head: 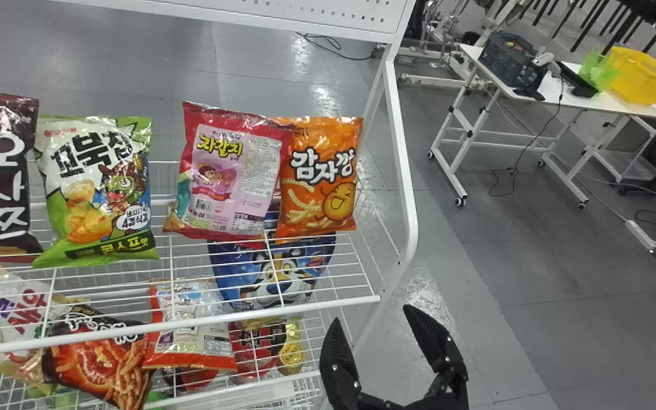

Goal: Hold basket handle with left hand then pick Jagalchi snack with right hand and place into basket

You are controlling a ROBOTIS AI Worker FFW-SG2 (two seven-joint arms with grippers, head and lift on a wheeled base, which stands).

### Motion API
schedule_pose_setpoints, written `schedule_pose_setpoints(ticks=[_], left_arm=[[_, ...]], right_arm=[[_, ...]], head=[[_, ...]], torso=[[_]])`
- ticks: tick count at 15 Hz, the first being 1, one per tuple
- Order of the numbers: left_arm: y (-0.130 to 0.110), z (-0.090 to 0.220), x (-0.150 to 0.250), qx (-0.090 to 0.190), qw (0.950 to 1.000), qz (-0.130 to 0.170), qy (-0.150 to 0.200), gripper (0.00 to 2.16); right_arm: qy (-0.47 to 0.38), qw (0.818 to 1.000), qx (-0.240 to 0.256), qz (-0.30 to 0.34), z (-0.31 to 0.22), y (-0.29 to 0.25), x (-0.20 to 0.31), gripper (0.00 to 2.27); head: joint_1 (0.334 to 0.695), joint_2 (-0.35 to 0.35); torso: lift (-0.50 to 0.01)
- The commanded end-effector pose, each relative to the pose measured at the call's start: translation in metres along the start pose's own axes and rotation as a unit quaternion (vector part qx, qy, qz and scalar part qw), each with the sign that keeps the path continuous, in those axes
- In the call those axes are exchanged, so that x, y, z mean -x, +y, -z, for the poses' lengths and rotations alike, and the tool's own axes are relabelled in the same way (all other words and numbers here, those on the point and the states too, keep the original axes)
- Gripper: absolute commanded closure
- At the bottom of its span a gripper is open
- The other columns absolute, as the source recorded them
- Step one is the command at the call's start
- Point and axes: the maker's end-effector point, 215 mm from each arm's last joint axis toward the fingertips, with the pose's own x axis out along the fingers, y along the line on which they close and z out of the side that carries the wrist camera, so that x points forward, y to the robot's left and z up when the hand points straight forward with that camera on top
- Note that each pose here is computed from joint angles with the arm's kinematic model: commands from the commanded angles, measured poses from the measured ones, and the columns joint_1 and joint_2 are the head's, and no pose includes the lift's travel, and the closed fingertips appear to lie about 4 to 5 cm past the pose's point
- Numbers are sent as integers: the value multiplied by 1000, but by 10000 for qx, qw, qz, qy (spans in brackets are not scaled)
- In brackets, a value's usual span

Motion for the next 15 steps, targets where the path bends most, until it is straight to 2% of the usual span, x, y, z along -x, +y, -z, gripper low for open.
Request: schedule_pose_setpoints(ticks=[1, 10, 15], left_arm=[[-1, 1, 0, 1, 10000, 2, 7, 1035], [-5, 7, 0, 22, 10000, 26, 29, 1035], [-3, 10, 1, 12, 10000, -26, 60, 1038]], right_arm=[[-13, 10000, 3, -18, -1, 2, 0, 39], [-51, 10000, 8, -53, -4, 6, 4, 66], [-66, 9999, 51, -62, 12, 13, -27, 73]], head=[[695, -350], [695, -350], [695, -350]], torso=[[-10], [-10], [-10]])
